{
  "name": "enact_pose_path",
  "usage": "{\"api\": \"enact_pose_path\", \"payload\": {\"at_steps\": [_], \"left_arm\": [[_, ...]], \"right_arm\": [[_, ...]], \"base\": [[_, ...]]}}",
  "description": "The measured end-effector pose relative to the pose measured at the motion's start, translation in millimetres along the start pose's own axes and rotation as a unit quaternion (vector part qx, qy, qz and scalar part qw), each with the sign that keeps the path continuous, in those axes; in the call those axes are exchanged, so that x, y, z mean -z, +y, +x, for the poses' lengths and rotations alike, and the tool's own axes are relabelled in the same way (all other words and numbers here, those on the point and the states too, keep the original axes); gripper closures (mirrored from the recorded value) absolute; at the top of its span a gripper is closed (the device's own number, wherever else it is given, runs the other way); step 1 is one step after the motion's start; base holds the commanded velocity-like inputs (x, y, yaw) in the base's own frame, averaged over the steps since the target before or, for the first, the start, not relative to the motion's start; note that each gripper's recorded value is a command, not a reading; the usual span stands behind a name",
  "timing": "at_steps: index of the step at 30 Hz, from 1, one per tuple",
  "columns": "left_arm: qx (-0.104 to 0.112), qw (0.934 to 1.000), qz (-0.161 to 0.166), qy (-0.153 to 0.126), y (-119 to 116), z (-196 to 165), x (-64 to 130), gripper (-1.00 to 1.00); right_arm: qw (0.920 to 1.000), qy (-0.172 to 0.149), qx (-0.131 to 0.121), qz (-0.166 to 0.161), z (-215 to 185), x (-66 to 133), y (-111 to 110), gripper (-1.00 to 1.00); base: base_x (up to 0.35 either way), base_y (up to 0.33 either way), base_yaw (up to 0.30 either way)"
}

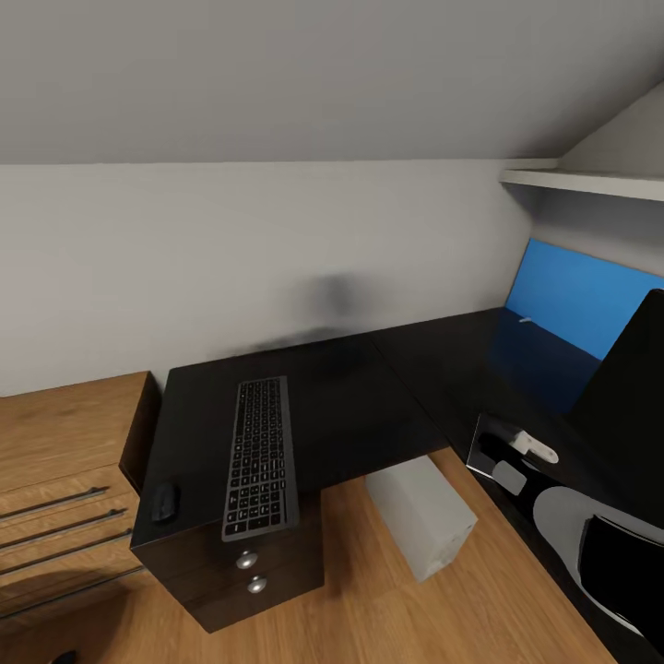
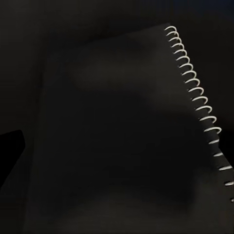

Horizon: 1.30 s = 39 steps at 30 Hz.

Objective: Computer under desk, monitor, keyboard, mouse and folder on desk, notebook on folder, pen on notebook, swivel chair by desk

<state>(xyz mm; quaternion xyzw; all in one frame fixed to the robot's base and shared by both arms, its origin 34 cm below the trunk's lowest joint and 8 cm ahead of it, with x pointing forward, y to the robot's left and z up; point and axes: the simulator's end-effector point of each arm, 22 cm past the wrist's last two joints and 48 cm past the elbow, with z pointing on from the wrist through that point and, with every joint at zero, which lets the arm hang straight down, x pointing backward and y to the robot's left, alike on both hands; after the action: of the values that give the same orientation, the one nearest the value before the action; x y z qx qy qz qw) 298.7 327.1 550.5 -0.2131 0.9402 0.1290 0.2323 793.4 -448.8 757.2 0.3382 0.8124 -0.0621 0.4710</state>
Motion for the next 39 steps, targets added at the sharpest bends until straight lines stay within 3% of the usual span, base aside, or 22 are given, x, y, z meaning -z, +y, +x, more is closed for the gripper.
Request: {"api": "enact_pose_path", "payload": {"at_steps": [39], "left_arm": [[-0.002,1.0,-0.001,0.002,1.5,2.7,0.1,-1.0]], "right_arm": [[0.9998,-0.005,0.001,0.017,-2.6,0.4,-7.9,-1.0]], "base": [[0.031,-0.024,0.0]]}}
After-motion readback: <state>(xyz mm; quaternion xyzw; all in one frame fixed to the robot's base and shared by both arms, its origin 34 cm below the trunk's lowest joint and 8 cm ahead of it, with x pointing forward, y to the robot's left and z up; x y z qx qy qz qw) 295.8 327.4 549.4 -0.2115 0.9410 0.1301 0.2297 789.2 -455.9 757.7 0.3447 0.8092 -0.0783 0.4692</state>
